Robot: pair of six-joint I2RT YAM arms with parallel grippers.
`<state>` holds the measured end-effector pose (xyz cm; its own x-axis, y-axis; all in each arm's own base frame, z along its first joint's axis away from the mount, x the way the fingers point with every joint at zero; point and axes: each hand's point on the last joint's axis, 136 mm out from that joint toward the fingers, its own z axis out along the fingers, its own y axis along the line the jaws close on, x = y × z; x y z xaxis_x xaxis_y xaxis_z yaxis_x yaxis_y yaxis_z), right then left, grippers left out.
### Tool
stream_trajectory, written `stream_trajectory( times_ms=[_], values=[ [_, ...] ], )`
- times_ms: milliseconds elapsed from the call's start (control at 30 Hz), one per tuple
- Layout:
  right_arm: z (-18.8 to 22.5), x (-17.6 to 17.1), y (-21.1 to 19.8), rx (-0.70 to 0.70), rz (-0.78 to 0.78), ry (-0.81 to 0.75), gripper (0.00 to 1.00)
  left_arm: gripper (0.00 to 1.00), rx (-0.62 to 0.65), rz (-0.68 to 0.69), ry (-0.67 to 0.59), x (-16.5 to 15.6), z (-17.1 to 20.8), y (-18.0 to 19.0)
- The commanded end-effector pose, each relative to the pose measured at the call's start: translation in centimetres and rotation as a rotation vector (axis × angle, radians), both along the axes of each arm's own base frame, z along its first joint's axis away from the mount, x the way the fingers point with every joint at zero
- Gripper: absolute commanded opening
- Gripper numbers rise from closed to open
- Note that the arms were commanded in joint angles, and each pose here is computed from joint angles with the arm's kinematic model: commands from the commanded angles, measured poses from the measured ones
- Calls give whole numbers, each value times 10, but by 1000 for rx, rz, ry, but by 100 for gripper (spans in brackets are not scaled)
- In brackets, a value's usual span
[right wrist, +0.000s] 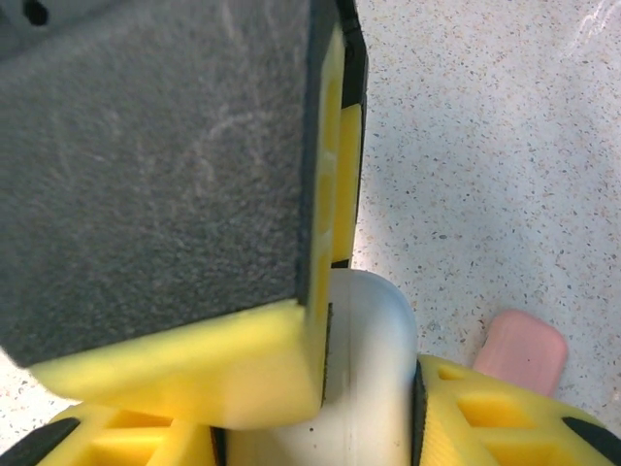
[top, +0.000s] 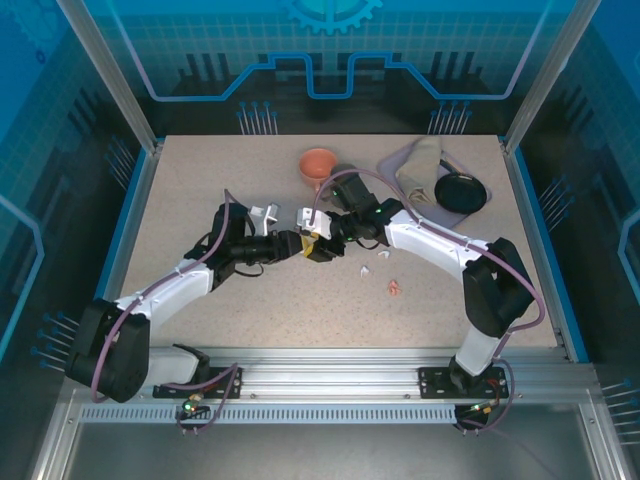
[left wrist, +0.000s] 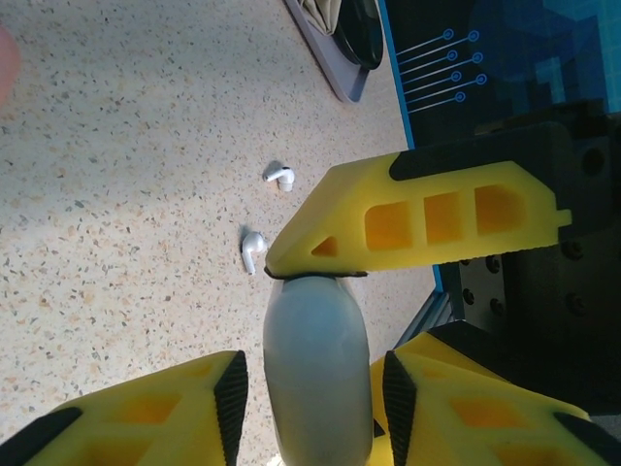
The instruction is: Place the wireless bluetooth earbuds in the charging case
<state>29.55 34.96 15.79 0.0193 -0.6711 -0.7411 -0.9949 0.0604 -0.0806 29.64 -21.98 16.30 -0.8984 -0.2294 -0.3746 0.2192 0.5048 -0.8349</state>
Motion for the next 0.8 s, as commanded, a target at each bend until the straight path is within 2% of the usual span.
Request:
stream_trajectory(
  times_ms=[0,133,367,633,767],
  values=[
    [5,-6,9,31,26,19,44,37,0,-20,-43,4,12,-6],
    [5,-7,9,30,31,24,44,27,5,-21,-50,5,13,-6],
    [4,-8,6,19,24,40,47,17,20,-5,-73,6,17,-3],
    [36,-13,-10,85,-27,37,69,10,50,5,-216,8,34,3],
    [55,-15,-28,114,-93,15,74,5,108,12,-327,9,41,9]
  ],
)
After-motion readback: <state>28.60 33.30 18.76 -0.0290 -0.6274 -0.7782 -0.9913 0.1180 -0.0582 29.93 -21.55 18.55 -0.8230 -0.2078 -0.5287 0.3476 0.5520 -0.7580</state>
